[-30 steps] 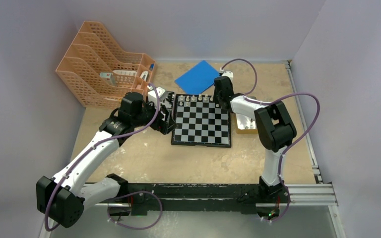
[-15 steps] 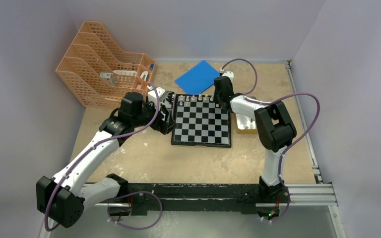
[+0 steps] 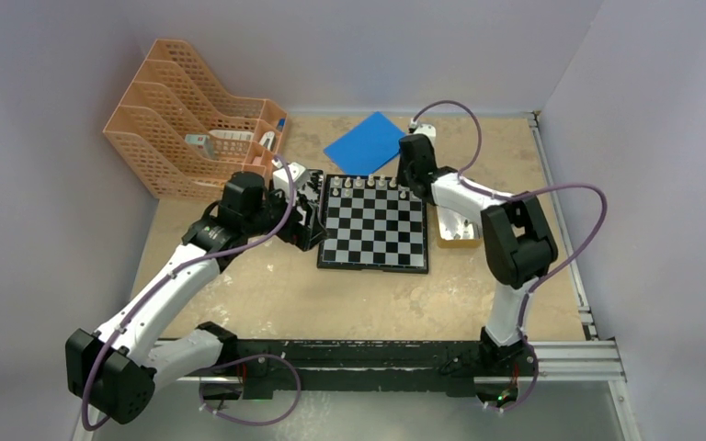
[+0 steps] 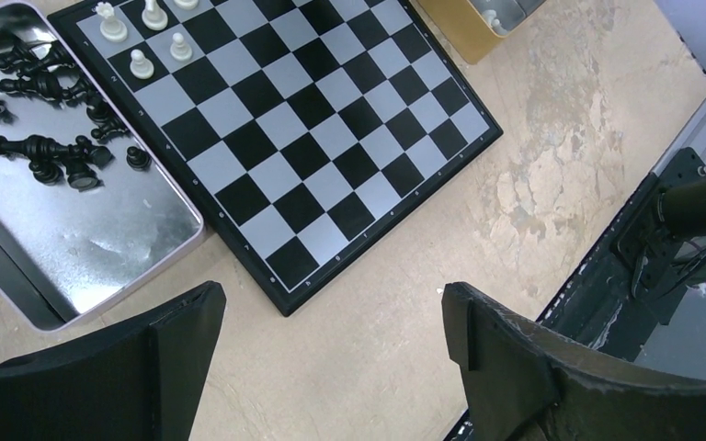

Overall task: Set up the chess pieces on the board
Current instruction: Adjust the chess piece on the chessboard, then pick up the chess piece from the storage box.

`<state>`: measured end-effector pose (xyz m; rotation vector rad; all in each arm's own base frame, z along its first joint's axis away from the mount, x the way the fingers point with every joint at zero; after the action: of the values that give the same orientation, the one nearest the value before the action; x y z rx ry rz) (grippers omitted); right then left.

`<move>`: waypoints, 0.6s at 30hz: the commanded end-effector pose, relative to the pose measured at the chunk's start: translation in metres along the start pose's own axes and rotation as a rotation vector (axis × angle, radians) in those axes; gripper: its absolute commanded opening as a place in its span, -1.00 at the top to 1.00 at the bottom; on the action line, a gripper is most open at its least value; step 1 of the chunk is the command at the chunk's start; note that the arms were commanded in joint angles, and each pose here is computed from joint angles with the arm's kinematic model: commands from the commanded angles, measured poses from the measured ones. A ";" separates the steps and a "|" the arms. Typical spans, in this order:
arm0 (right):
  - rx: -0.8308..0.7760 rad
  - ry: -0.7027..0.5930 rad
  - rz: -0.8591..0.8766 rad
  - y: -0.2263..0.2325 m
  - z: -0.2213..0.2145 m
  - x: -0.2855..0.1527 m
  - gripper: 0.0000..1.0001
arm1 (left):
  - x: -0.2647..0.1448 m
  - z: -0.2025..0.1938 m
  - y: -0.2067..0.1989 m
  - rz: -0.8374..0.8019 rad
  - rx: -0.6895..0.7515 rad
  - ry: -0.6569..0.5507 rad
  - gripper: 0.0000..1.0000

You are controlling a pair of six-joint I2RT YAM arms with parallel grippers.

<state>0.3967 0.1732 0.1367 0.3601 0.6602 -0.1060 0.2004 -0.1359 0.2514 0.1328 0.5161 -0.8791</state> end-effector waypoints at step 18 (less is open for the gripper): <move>0.260 -0.122 -0.235 -0.091 0.041 -0.093 0.36 | -0.038 0.018 -0.021 -0.041 0.039 -0.200 -0.95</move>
<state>0.3430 0.0917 0.1926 0.4609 0.5993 -0.3299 0.1711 -0.1246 0.2872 0.0870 0.3261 -0.8859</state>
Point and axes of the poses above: each gripper's point midway between its finger pads, its own x axis out along the fingers, its own y axis along the line the jaws close on, z = x × y, the point moved 10 cm from there along -x, back along the fingers, and after that the axes turned 14 degrees about x, right-handed, at the moved point
